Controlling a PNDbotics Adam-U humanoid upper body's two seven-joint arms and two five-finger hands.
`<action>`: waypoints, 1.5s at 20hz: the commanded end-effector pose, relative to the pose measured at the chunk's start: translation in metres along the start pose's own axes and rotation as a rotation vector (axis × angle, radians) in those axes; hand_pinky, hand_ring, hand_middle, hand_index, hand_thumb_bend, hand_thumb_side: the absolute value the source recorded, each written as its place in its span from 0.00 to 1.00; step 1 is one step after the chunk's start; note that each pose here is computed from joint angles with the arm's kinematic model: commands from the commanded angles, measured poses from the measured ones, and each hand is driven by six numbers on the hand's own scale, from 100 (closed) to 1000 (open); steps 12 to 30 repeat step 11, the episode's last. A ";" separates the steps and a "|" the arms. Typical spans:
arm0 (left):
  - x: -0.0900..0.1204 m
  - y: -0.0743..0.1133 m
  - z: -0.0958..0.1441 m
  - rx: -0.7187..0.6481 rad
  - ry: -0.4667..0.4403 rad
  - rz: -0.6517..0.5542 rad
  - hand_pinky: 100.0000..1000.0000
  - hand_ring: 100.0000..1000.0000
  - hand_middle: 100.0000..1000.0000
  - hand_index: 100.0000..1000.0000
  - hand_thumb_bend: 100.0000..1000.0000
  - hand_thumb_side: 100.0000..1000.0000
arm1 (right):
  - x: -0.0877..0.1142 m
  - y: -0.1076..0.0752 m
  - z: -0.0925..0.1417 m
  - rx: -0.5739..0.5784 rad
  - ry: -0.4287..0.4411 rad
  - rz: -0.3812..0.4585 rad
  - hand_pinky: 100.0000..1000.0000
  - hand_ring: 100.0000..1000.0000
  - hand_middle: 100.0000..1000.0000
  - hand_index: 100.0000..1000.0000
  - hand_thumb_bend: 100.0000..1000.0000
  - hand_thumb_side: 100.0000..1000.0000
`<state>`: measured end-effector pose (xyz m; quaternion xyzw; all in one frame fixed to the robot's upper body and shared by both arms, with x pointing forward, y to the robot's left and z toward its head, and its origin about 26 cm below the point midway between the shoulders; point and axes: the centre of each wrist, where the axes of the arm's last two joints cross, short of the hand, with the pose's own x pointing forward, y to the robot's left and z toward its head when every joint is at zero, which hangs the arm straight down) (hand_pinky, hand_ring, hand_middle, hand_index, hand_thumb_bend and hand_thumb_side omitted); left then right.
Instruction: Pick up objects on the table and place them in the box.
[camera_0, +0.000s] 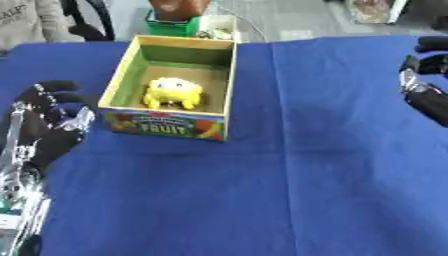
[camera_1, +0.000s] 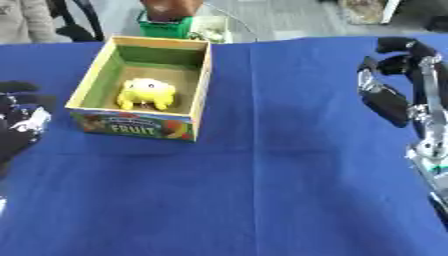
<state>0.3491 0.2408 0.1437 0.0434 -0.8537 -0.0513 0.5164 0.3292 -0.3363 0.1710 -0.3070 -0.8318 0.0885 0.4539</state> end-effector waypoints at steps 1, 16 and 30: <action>0.006 0.008 -0.002 0.009 -0.020 -0.024 0.44 0.59 0.57 0.60 0.33 0.00 | 0.007 -0.007 -0.004 -0.026 -0.029 -0.009 0.61 0.56 0.61 0.74 0.00 0.11; 0.004 0.008 -0.001 0.013 -0.015 -0.022 0.44 0.59 0.58 0.60 0.33 0.00 | 0.003 -0.004 0.003 -0.028 -0.007 -0.026 0.60 0.55 0.60 0.73 0.00 0.10; 0.004 0.008 -0.001 0.013 -0.015 -0.022 0.44 0.59 0.58 0.60 0.33 0.00 | 0.003 -0.004 0.003 -0.028 -0.007 -0.026 0.60 0.55 0.60 0.73 0.00 0.10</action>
